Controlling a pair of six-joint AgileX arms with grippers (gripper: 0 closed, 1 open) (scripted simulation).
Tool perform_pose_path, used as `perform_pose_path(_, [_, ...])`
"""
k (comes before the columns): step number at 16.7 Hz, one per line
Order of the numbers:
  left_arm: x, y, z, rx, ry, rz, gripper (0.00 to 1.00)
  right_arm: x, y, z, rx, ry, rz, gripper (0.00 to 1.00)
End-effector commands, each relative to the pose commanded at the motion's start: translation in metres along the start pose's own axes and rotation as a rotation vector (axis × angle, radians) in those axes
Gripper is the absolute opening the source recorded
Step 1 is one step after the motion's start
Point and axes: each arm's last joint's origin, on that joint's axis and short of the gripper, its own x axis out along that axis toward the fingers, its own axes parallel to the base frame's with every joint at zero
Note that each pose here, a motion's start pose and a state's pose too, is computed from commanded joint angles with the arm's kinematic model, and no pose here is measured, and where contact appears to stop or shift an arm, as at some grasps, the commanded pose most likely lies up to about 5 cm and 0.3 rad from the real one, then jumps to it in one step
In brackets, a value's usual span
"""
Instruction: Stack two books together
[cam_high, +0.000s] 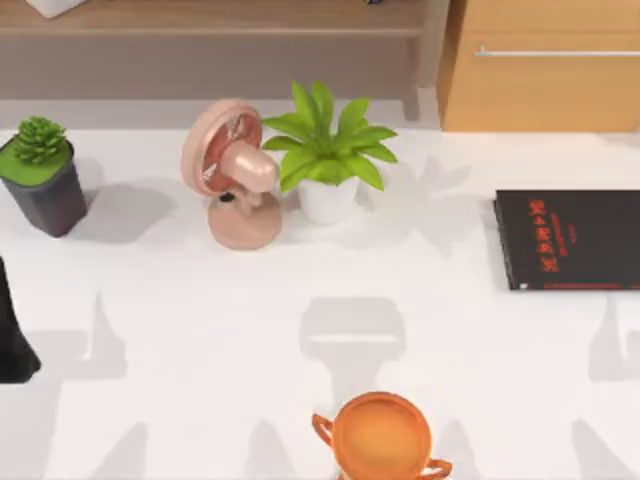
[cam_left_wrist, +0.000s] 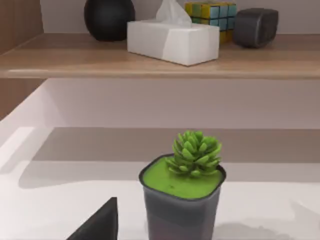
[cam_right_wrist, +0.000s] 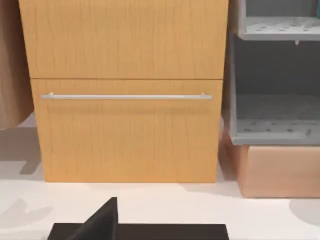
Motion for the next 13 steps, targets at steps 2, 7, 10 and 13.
perform_pose_path(2, [0.000, 0.000, 0.000, 0.000, 0.000, 0.000, 1.00, 0.000, 0.000, 0.000, 0.000, 0.000, 0.000, 1.00])
perform_pose_path(7, [0.000, 0.000, 0.000, 0.000, 0.000, 0.000, 1.00, 0.004, -0.004, 0.043, -0.007, -0.050, -0.003, 1.00])
perform_pose_path(10, [0.000, 0.000, 0.000, 0.000, 0.000, 0.000, 1.00, 0.020, -0.010, 0.094, -0.020, -0.086, -0.006, 1.00])
perform_pose_path(13, [0.000, 0.000, 0.000, 0.000, 0.000, 0.000, 1.00, 0.062, -0.024, 0.141, -0.031, -0.082, -0.008, 1.00])
